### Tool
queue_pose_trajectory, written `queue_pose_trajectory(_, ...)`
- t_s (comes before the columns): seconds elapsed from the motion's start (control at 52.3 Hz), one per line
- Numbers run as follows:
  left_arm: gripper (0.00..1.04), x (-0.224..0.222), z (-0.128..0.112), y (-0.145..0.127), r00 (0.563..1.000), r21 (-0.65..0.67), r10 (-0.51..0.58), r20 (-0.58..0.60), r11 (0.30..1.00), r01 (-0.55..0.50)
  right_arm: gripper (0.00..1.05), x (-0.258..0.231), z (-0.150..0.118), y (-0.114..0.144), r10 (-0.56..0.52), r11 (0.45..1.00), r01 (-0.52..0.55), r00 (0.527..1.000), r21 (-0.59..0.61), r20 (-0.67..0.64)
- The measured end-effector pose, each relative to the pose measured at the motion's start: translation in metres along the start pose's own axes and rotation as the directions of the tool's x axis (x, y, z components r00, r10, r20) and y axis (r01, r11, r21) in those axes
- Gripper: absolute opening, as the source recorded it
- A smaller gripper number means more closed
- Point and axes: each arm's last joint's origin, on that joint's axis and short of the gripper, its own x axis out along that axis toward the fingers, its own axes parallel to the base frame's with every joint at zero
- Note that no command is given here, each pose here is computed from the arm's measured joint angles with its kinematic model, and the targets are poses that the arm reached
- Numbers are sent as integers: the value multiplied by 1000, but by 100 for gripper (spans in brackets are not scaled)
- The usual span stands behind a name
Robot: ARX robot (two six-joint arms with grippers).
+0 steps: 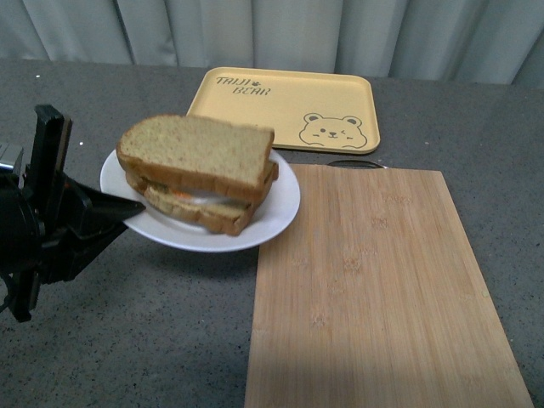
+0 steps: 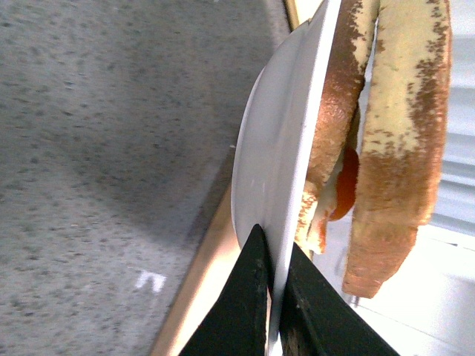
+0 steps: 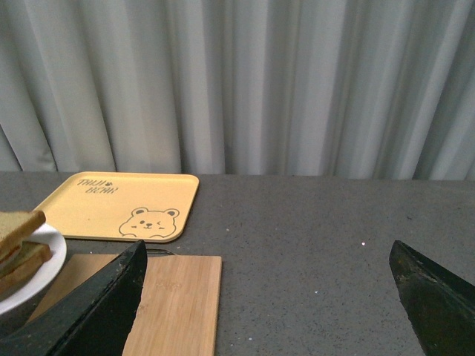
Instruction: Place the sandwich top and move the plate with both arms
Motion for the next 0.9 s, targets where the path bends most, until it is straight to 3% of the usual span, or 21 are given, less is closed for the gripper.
queue_pose_trajectory(0.516, 4, 84, 11, -56, 991, -47, -135, -5, 990, 135, 95, 0, 0, 0, 0, 1000, 0, 1000, 0, 0)
queue_pose_trajectory(0.899, 4, 148, 17, -62, 991, -37, -125, -52, 992, 124, 95, 0, 0, 0, 0, 1000, 0, 1000, 0, 0)
